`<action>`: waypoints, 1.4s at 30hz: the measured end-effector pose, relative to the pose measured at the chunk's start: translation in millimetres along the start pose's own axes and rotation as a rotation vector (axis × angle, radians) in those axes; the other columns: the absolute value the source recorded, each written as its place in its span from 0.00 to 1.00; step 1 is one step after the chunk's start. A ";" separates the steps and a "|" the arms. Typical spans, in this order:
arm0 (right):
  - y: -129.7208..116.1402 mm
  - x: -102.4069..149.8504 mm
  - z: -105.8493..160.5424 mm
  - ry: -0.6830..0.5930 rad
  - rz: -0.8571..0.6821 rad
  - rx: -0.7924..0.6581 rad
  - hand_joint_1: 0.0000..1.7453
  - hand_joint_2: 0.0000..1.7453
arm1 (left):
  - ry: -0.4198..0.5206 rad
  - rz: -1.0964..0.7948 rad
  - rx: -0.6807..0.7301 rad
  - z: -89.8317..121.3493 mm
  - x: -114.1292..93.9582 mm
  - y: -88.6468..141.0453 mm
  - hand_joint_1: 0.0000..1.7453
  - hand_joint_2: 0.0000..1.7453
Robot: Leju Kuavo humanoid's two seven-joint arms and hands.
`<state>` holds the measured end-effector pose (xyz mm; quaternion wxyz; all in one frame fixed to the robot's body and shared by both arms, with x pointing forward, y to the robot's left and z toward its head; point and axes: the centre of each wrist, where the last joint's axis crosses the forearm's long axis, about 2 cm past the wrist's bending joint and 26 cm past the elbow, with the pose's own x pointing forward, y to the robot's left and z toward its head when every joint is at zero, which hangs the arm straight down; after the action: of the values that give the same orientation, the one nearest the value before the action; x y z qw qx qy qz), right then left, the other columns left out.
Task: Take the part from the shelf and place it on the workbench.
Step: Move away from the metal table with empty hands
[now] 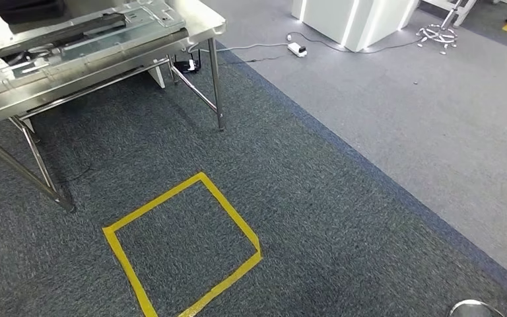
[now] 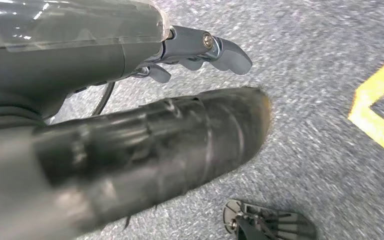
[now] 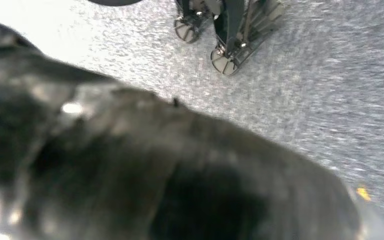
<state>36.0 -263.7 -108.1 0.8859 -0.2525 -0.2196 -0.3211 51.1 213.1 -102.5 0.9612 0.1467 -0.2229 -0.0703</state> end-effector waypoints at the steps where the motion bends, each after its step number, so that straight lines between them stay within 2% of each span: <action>1: 0.6 0.4 0.0 0.002 0.000 0.002 0.00 0.00 | 0.000 0.000 0.000 0.3 -0.6 -0.2 0.00 0.00; 14: 1.5 -1.4 1.4 0.019 0.013 0.027 0.00 0.00 | -0.007 0.003 -0.001 -0.3 2.3 -0.8 0.00 0.00; 24: 4.3 -0.5 2.0 0.020 0.017 0.046 0.00 0.00 | 0.005 0.005 -0.005 1.8 -3.8 -1.3 0.00 0.00; 42: 5.8 0.3 2.0 0.018 0.029 0.079 0.00 0.00 | -0.007 0.024 -0.008 -0.1 1.4 -0.8 0.00 0.00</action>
<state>39.7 -258.8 -108.2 0.9018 -0.2175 -0.2204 -0.3015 52.3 212.1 -102.3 0.9618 0.1399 -0.2276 -0.0599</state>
